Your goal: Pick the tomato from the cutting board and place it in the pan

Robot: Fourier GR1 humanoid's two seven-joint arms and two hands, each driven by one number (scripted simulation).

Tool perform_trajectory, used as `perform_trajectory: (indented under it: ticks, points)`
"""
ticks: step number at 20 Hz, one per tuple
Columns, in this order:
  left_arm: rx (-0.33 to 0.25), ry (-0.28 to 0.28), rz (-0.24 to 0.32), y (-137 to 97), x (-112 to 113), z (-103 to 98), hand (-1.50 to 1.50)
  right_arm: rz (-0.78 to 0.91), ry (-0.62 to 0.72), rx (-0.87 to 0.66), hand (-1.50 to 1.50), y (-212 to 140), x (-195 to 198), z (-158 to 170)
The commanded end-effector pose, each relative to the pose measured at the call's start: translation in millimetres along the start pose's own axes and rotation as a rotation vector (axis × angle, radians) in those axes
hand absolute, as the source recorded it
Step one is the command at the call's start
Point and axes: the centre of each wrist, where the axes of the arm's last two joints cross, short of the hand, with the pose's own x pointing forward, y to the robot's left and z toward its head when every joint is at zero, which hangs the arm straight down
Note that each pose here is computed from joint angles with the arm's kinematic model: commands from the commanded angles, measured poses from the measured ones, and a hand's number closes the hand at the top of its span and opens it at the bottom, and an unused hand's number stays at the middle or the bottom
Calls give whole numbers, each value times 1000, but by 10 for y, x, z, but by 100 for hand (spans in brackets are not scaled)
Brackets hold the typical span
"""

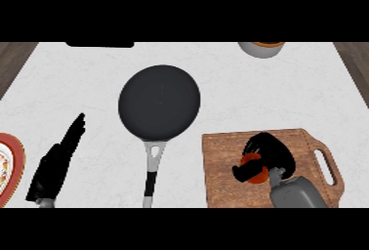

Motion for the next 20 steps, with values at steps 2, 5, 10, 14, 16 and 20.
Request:
perform_trajectory:
  ticks: [2,5,10,14,16,20]
  points:
    - [-8,-18,0,-112,37,-47,0,282,-136,44,150,-480,61,-280]
    - [-16,6,-12,-103,-5,-26,0,346,-182,-70,150,-770,-53,-415]
    - [7,0,-3,76,14,21,0,293,-407,-427,150,-876,196,-244]
    - [4,-2,1,-14,16,10,0,235,-656,-692,150,-1124,563,9]
    - [2,10,-3,-21,-27,-29,0,262,-737,-698,150,-1106,731,138]
    - [8,-4,-3,-20,-47,-15,0,203,-823,-703,150,-1091,1152,161]
